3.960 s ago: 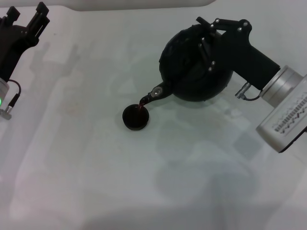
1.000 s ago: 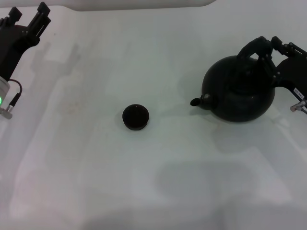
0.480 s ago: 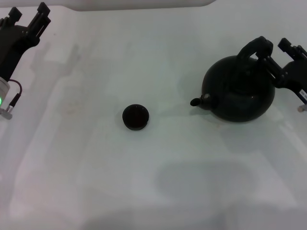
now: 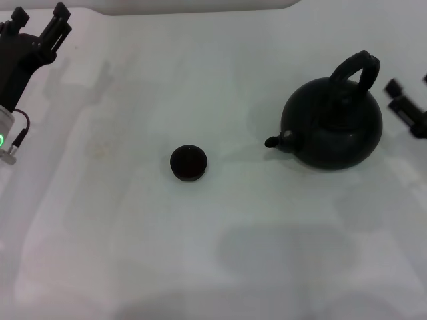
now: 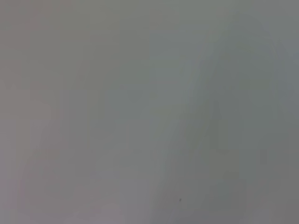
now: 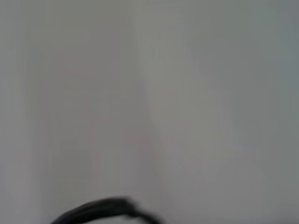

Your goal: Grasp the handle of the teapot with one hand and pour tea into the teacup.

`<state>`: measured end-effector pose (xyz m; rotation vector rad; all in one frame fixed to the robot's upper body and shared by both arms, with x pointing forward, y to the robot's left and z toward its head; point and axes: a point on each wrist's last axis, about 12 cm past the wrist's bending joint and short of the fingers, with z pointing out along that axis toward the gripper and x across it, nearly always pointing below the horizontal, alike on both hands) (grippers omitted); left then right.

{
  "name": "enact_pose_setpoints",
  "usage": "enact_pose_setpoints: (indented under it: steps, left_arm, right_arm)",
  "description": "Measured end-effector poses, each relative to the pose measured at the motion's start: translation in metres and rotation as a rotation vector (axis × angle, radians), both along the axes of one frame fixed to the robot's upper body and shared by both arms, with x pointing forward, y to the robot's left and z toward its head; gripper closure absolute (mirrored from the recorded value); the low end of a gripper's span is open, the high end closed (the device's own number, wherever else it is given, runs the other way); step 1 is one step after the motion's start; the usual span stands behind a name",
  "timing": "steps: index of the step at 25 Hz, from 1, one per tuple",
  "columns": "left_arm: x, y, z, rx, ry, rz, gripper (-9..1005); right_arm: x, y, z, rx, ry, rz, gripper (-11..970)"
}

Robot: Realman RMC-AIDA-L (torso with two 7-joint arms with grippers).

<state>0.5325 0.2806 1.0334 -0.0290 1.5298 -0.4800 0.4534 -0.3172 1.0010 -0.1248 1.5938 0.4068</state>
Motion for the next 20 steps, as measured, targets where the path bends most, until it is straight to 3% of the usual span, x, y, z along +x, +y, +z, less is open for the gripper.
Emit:
enact_pose_setpoints:
  steps: [5, 12, 20]
  left_arm:
    - [-0.001, -0.001, -0.001, 0.017, 0.000, -0.003, 134]
    - [-0.003, 0.001, -0.004, 0.088, -0.011, 0.005, 134]
    - [-0.006, 0.002, -0.006, 0.097, -0.003, 0.011, 135]
  right_arm:
    - [0.010, -0.012, 0.009, -0.071, -0.087, -0.110, 85]
    - [0.028, -0.010, 0.028, -0.256, -0.261, -0.187, 82]
    - [0.035, -0.010, 0.028, -0.183, -0.221, -0.252, 83]
